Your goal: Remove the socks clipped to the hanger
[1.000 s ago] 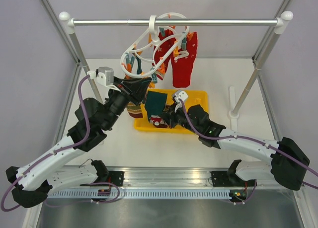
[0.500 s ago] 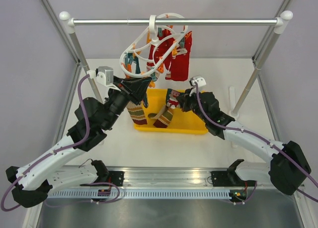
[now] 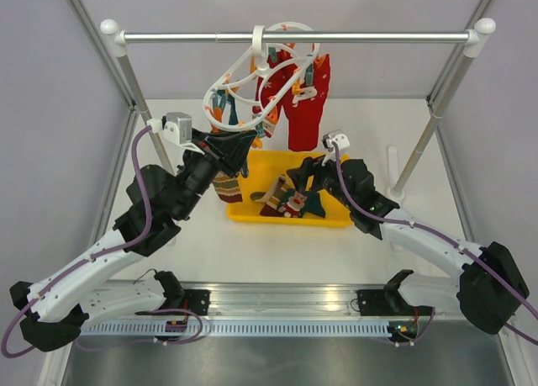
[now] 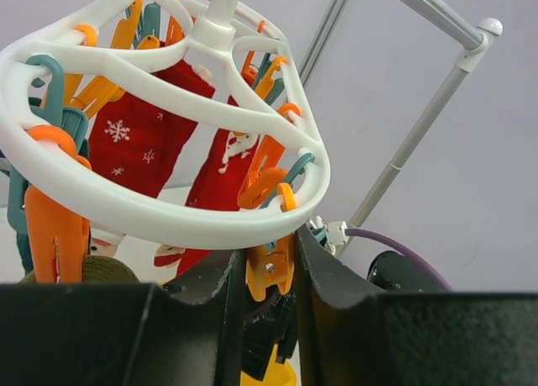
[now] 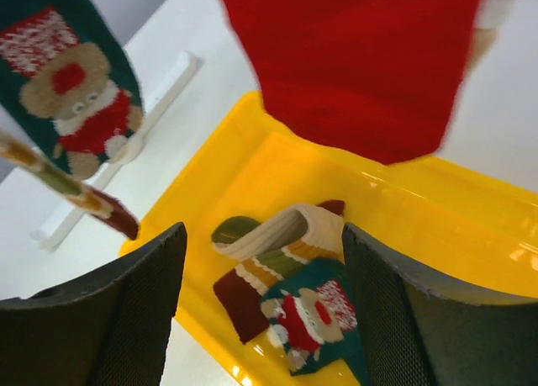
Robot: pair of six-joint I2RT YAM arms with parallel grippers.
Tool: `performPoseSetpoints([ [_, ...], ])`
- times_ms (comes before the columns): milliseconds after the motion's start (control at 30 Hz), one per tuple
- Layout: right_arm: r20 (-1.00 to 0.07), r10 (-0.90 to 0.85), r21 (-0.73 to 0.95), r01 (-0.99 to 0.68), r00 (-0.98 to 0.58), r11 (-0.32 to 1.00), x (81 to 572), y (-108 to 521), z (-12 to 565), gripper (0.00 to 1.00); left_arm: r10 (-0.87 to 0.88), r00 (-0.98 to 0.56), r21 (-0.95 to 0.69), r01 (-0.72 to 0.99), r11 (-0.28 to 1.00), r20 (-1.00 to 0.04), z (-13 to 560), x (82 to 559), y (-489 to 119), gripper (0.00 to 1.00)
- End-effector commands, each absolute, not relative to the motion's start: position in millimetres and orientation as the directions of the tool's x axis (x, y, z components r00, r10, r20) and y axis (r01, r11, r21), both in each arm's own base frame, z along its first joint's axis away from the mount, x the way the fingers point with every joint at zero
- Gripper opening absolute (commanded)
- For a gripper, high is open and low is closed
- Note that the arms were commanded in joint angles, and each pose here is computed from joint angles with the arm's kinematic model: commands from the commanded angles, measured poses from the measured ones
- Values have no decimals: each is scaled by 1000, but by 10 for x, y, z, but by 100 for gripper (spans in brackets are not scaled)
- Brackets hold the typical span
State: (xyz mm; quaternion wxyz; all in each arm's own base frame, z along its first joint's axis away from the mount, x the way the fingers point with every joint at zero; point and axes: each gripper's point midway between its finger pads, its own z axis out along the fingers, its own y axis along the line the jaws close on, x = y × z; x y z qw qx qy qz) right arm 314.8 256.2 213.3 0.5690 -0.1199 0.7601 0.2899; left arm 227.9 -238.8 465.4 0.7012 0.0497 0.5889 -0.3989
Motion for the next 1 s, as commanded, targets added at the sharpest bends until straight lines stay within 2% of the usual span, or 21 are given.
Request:
performPoseSetpoints([
  [0, -949, 188, 313, -674, -254, 669, 2892, 2899, 2410, 79, -513, 8, -395, 627, 671, -859, 4792, 2260, -2379, 2],
  [67, -964, 135, 263, -754, -228, 602, 2687, 3219, 2421, 79, -513, 6, -396, 626, 671, -859, 4785, 2261, -2382, 2],
  [200, -979, 63, 197, -811, -195, 550, 2595, 3603, 2365, 80, -516, 5, -399, 627, 669, -857, 4803, 2267, -2391, 2],
  [600, -963, 108, 270, -867, -248, 420, 2677, 4190, 2267, 82, -515, -15, -407, 631, 660, -857, 4788, 2289, -2467, 2],
  [967, -924, 209, 376, -856, -320, 354, 2594, 4371, 2164, 82, -510, -35, -415, 631, 656, -859, 4752, 2331, -2556, 2],
])
